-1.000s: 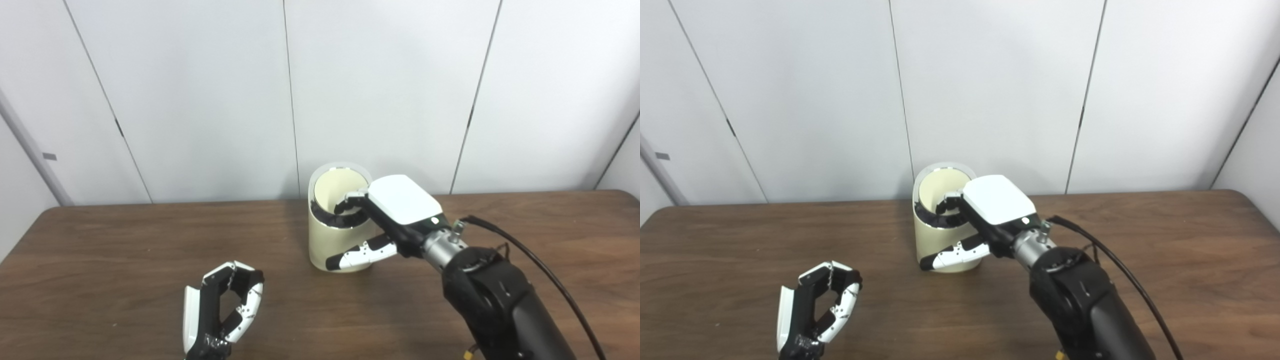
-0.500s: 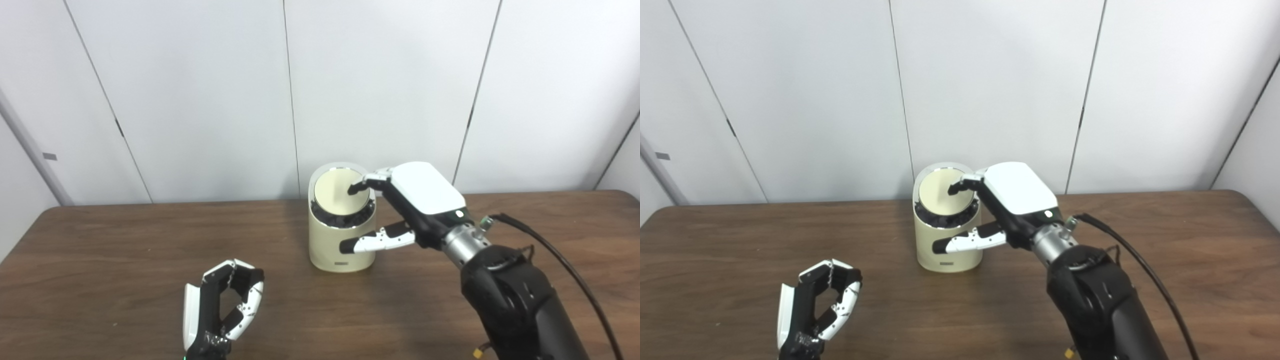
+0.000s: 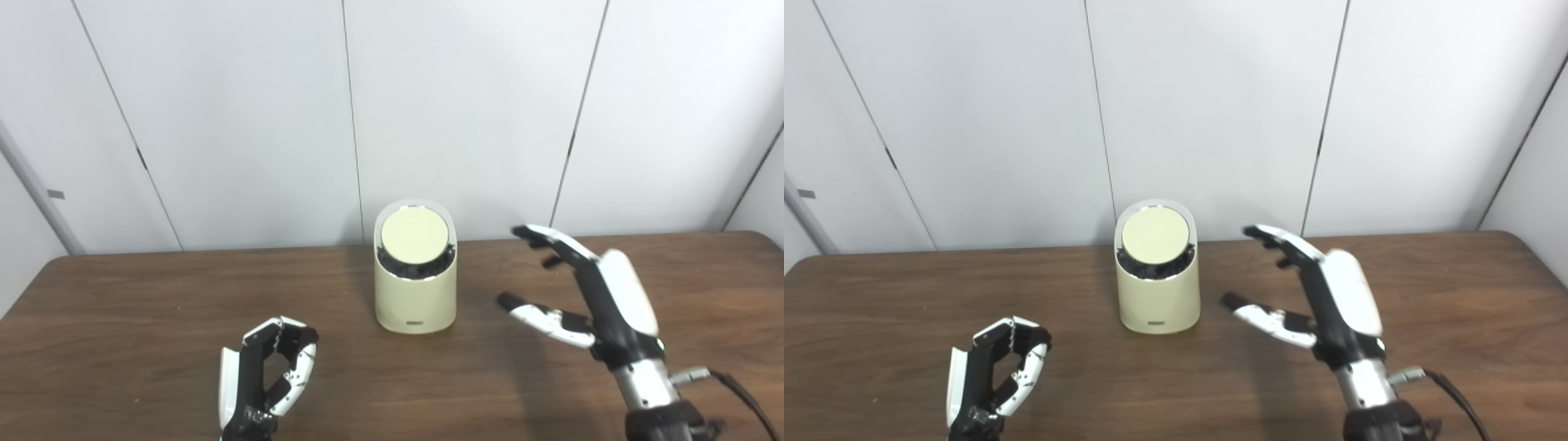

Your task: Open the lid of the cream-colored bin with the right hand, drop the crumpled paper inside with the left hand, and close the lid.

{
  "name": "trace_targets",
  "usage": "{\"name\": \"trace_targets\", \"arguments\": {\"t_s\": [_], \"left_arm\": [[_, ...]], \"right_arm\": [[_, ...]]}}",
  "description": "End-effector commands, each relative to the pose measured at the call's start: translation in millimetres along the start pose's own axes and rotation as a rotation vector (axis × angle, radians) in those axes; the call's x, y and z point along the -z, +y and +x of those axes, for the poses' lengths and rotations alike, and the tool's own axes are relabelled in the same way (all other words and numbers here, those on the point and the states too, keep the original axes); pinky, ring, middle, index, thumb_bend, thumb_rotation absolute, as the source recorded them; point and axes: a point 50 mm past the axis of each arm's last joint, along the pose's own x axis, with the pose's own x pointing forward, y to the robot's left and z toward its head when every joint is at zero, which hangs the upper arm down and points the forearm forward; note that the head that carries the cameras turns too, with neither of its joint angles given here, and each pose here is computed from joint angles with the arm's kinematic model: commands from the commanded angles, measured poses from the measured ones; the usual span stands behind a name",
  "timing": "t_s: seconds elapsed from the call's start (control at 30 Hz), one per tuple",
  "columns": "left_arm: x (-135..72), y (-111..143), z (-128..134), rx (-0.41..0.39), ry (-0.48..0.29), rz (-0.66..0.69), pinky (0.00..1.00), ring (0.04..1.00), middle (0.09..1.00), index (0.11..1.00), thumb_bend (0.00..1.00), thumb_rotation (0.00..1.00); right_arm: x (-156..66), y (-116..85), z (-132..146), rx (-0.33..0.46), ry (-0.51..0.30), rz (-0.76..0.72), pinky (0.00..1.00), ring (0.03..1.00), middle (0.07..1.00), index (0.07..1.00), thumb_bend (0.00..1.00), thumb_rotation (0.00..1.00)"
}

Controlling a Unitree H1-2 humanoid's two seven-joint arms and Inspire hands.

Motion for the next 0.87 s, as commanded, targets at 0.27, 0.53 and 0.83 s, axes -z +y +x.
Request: {"name": "trace_targets", "arguments": {"t_s": [0.27,0.53,0.83], "left_arm": [[4,17,-7,-0.009,-0.023,0.049,0.36,0.436,0.476,0.465,0.25,0.32],[6,22,-10,-0.01,-0.045,0.065,0.38,0.45,0.485,0.473,0.25,0.28],[4,25,-17,-0.041,-0.063,0.055,0.38,0.455,0.49,0.478,0.26,0.27]], "right_arm": [[8,15,-30,0.151,-0.037,0.141,0.52,0.654,0.692,0.631,0.25,0.41],[28,38,-54,0.168,0.089,0.36,0.51,0.62,0.659,0.633,0.27,0.33],[42,46,-67,0.196,0.106,0.404,0.54,0.636,0.677,0.659,0.25,0.41]]}}
